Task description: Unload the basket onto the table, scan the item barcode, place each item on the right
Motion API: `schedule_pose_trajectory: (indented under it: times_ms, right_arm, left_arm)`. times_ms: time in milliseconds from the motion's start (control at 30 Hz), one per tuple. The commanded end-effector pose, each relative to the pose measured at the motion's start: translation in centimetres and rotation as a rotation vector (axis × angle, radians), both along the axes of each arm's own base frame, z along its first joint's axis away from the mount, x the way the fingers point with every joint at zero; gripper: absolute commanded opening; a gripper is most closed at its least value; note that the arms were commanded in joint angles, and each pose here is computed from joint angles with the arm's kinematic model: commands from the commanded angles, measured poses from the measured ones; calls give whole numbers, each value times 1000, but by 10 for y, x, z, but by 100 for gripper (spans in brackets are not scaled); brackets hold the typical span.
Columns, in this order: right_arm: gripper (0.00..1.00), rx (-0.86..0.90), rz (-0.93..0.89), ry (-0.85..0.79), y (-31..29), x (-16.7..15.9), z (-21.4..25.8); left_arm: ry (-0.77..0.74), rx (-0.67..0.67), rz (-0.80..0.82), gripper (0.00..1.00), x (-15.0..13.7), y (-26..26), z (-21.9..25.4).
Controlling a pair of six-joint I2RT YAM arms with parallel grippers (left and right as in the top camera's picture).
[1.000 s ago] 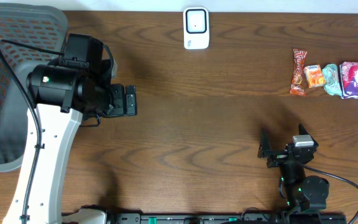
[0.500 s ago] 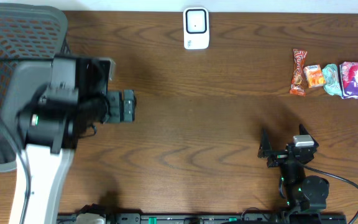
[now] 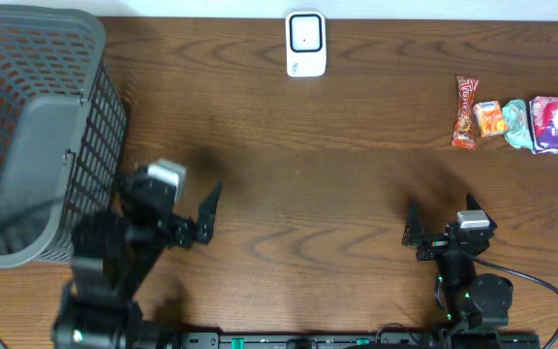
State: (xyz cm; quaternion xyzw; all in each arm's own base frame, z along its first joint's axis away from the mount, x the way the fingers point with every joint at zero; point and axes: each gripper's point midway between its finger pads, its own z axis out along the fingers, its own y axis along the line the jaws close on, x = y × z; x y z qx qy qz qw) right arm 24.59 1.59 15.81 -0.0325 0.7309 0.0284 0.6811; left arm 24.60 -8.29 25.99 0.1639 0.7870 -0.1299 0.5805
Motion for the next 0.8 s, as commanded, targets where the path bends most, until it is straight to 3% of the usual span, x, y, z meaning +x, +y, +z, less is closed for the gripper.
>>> schedule_pose_trajectory:
  times_ms: [0, 433, 767]
  right_arm:
    - [99, 14, -14, 1, -3, 0, -1]
    - [99, 14, -14, 1, -3, 0, -1]
    - [99, 14, -14, 1, -3, 0, -1]
  left_arm:
    - [-78, 1, -14, 98, -14, 1, -11]
    - [-213, -13, 45, 98, -15, 15, -32]
    - [-422, -27, 102, 98, -14, 28, -32]
